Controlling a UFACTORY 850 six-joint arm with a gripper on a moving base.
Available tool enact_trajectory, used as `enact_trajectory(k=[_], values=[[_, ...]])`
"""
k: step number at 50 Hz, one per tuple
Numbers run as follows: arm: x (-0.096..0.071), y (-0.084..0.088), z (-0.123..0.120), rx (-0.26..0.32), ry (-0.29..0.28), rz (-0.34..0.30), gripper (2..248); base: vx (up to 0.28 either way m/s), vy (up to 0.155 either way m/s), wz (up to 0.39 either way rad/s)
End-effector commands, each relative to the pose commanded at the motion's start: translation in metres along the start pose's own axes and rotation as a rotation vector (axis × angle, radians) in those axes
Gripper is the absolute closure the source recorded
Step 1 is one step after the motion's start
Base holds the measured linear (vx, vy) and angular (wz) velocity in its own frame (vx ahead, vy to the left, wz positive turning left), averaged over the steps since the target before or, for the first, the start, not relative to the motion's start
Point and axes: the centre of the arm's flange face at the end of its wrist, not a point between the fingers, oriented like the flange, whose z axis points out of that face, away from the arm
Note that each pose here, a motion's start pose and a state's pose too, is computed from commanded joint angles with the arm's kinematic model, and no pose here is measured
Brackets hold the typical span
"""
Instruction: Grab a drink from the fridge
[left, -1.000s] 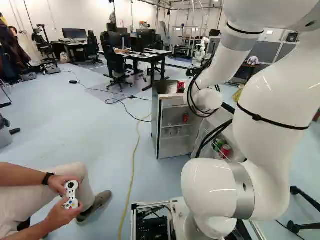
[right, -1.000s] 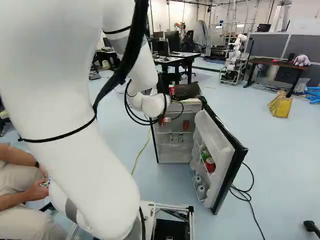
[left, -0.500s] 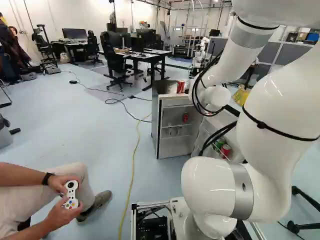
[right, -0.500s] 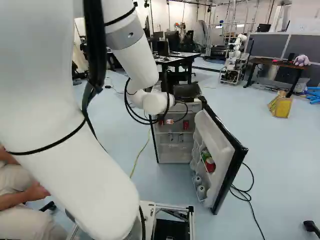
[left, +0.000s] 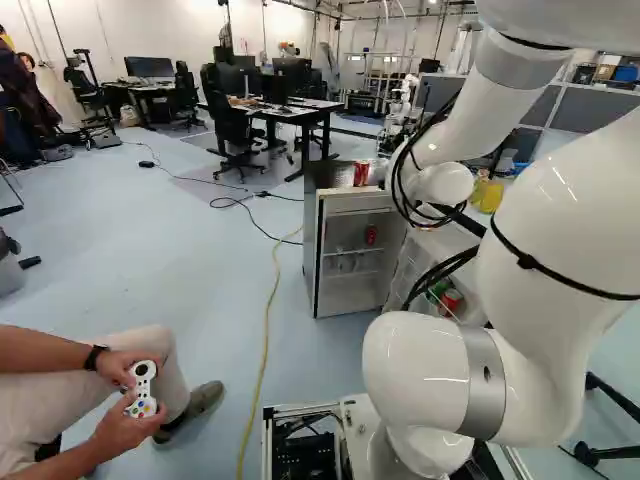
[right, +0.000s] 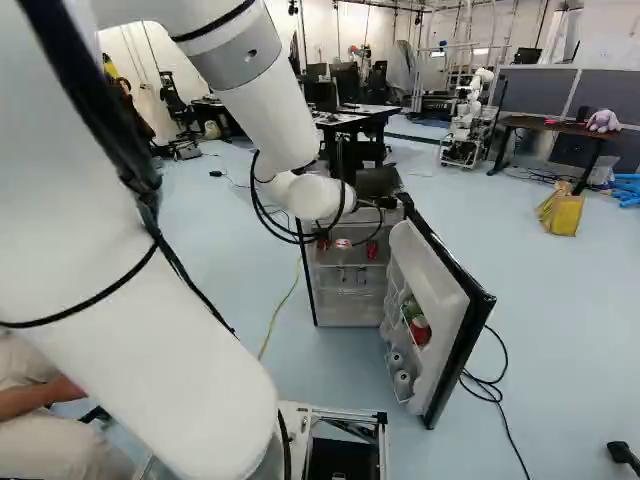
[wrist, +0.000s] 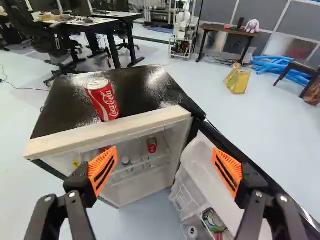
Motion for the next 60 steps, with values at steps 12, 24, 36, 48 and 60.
enact_trajectory(k=[12, 24, 36, 48, 60], values=[[0.005, 0.010, -0.004, -0.024, -0.049, 0.015, 3, 0.000, 0.000, 0.000], [0.010, 0.020, -0.009, -0.045, -0.099, 0.027, 3, 0.000, 0.000, 0.000], [0.015, 0.030, -0.014, -0.065, -0.148, 0.039, 3, 0.000, 0.000, 0.000], [0.020, 0.039, -0.020, -0.084, -0.197, 0.052, 3, 0.000, 0.000, 0.000], [0.025, 0.049, -0.027, -0.104, -0.246, 0.066, 3, 0.000, 0.000, 0.000]])
